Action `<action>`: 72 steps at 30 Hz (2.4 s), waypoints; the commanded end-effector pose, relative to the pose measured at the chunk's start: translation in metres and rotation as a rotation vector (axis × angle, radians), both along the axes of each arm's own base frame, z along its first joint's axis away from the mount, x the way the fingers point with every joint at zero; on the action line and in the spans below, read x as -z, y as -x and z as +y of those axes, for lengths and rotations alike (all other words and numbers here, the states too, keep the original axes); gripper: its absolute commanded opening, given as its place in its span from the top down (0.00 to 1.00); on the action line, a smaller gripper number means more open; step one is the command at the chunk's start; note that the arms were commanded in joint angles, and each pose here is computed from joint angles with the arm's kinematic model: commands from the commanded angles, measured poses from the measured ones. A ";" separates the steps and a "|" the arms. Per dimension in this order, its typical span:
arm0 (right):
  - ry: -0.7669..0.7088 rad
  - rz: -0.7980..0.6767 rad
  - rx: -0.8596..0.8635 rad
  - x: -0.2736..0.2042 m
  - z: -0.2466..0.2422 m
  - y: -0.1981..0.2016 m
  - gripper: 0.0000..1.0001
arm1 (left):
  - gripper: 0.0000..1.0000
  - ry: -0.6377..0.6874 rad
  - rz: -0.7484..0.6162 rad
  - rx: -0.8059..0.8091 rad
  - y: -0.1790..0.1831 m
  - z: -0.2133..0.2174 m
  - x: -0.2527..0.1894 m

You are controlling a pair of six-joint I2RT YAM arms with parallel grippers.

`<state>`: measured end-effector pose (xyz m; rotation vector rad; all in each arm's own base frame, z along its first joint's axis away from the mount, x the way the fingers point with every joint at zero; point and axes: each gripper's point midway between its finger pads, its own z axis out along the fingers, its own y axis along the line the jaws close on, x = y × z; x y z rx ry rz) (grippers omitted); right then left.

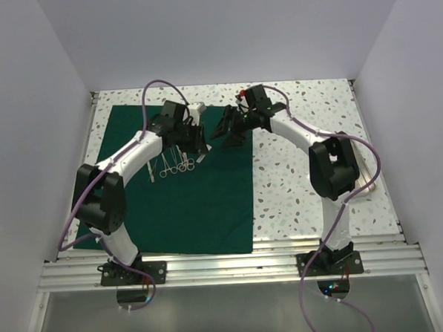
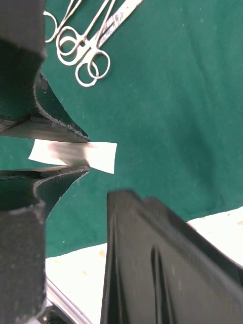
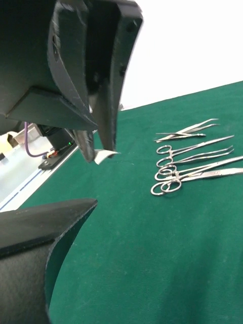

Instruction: Prepare the surgical pack

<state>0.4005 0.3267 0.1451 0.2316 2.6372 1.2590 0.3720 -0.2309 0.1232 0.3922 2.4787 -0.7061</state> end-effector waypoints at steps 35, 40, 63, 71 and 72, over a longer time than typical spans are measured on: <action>-0.038 0.024 -0.025 0.004 0.014 0.021 1.00 | 0.47 0.075 -0.112 -0.017 -0.017 -0.008 -0.043; 0.061 0.054 0.159 0.014 -0.077 0.019 1.00 | 0.39 0.057 -0.133 -0.157 -0.021 0.025 -0.053; 0.947 0.305 0.763 0.021 -0.446 0.117 1.00 | 0.36 -0.447 0.079 -0.788 0.025 0.196 0.014; 1.011 0.324 0.727 0.043 -0.462 0.104 0.86 | 0.36 -0.498 0.134 -0.795 0.030 0.202 0.032; 1.007 0.315 0.722 0.044 -0.462 0.100 0.74 | 0.36 -0.506 0.139 -0.796 0.030 0.203 0.034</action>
